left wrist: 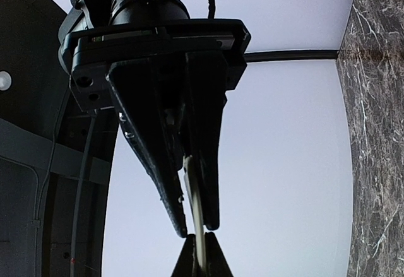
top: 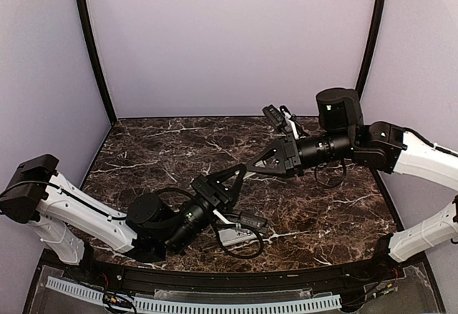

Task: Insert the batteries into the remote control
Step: Pass from the left arm to the right, then hold the remote control without the battery cover at the center of the board.

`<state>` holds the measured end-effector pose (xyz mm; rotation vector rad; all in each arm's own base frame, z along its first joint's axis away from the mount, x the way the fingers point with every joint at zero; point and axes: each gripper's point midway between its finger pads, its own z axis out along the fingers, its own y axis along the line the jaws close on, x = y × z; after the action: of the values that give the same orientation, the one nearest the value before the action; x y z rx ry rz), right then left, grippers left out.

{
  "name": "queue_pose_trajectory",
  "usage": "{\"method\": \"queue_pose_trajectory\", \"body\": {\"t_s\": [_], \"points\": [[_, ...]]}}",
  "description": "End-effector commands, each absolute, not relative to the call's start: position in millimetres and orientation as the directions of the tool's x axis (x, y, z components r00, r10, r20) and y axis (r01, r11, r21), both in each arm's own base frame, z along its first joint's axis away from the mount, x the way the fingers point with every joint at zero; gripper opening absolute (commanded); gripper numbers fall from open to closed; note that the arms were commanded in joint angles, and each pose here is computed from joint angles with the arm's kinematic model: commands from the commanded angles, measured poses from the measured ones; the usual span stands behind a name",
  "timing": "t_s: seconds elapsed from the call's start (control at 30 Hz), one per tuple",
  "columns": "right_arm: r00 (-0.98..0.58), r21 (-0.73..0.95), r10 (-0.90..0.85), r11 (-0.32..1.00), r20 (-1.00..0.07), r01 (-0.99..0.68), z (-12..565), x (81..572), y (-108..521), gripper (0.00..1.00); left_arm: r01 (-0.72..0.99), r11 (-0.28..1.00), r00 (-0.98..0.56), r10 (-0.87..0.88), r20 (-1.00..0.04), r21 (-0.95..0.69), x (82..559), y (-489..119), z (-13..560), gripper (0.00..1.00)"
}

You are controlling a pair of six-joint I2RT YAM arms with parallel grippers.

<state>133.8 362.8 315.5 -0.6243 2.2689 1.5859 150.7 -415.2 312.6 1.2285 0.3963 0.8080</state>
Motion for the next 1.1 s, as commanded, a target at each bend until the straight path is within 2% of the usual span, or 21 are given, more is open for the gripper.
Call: {"method": "queue_pose_trajectory", "body": {"t_s": [0.0,0.17,0.33,0.4,0.53,0.6,0.67,0.83,0.9,0.93,0.97,1.0,1.03,1.07], "points": [[-0.840,0.810,-0.200,0.227,-0.504,-0.540,328,125,368,0.07,-0.353,0.372,0.668,0.743,-0.047,0.859,148,-385,370,0.00],[-0.840,0.810,-0.200,0.229,-0.504,-0.540,328,124,368,0.00,-0.349,0.371,0.664,0.746,-0.052,0.861,150,-384,368,0.00],[-0.840,0.806,-0.190,0.239,-0.508,-0.541,327,126,366,0.00,-0.345,0.371,0.660,0.749,-0.058,0.862,150,-384,368,0.00],[-0.839,0.804,-0.182,0.242,-0.513,-0.543,328,128,366,0.00,-0.344,0.370,0.655,0.753,-0.062,0.863,152,-383,367,0.05],[-0.842,0.799,-0.164,0.266,-0.514,-0.539,327,132,362,0.00,-0.332,0.364,0.644,0.762,-0.073,0.870,155,-382,362,0.21],[-0.842,0.797,-0.157,0.273,-0.516,-0.539,326,134,360,0.00,-0.322,0.363,0.639,0.765,-0.082,0.874,157,-381,359,0.35],[-0.843,0.794,-0.147,0.285,-0.517,-0.537,324,138,358,0.00,-0.308,0.359,0.633,0.769,-0.092,0.881,159,-380,353,0.43],[-0.840,0.780,-0.128,0.321,-0.527,-0.537,320,146,352,0.00,-0.240,0.363,0.596,0.787,-0.159,0.900,168,-375,332,0.59],[-0.840,0.770,-0.112,0.349,-0.531,-0.533,317,154,347,0.00,-0.178,0.372,0.571,0.793,-0.212,0.911,175,-374,319,0.66],[-0.841,0.765,-0.106,0.369,-0.530,-0.529,313,157,344,0.00,-0.122,0.412,0.568,0.775,-0.277,0.903,177,-375,314,0.70],[-0.840,0.756,-0.101,0.388,-0.534,-0.527,311,161,341,0.00,-0.075,0.367,0.538,0.798,-0.273,0.927,182,-377,297,0.72],[-0.839,0.745,-0.096,0.415,-0.535,-0.523,306,166,338,0.00,0.005,0.433,0.527,0.765,-0.371,0.901,183,-377,293,0.76],[-0.838,0.732,-0.098,0.439,-0.537,-0.521,302,168,335,0.00,0.071,0.355,0.498,0.797,-0.341,0.932,186,-381,267,0.78],[-0.837,0.718,-0.103,0.464,-0.537,-0.518,296,171,332,0.00,0.182,0.470,0.468,0.731,-0.496,0.864,186,-379,267,0.80]]}}
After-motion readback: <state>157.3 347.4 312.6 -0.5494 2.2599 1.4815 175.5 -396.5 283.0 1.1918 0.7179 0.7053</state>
